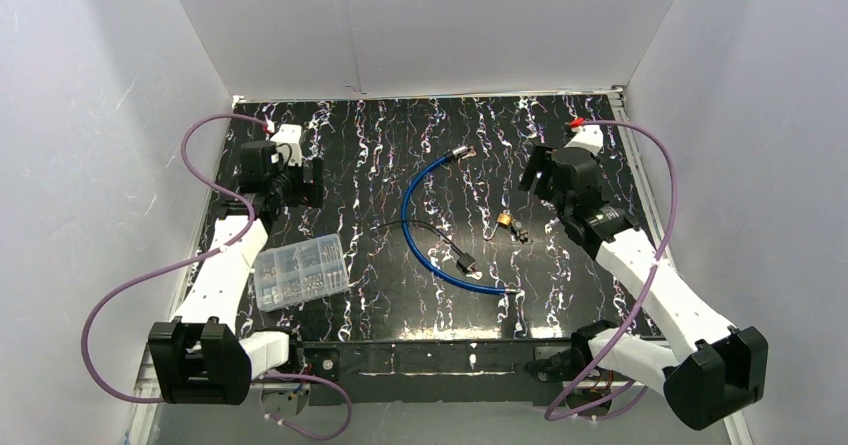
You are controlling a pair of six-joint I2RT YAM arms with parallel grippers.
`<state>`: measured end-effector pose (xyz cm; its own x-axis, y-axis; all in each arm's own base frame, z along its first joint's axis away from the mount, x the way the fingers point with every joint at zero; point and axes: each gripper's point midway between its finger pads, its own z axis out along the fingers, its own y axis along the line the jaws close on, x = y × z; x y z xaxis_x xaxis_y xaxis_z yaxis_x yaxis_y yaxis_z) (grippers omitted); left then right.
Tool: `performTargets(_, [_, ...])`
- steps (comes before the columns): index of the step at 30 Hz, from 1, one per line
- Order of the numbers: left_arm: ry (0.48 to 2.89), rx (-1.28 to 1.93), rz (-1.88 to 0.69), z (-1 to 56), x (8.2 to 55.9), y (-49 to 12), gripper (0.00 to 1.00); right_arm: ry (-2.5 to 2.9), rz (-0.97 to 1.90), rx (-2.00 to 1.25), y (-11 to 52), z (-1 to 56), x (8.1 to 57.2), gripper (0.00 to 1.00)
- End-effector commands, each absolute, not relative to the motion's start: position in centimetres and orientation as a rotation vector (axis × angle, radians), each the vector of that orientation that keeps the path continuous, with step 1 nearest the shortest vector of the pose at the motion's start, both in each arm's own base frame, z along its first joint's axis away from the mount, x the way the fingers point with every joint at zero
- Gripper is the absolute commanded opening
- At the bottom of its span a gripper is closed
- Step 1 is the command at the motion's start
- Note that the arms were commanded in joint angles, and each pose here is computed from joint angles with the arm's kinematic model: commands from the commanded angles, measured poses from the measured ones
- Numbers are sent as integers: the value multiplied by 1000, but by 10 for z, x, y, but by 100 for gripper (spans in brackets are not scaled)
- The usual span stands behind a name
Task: Unlock with the key
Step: Reset both arms
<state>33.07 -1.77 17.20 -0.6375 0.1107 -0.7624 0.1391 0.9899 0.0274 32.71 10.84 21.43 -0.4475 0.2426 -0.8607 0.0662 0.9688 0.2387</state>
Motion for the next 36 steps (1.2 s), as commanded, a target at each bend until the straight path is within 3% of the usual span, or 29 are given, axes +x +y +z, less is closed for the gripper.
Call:
performTargets(1, [2156,137,-42,179,347,-17,98,1915,-300,264,33,203,334,85])
performTargets(16, [2158,49,-30,125,344,-12,98,1616,-332,639,-77,158,322,87])
performTargets(22, [2180,4,56,97,352,1,98,1643,-354,662,-79,139,337,88])
performTargets(36, [1938,25,2,76,372,-7,98,1692,-307,545,-65,120,350,89])
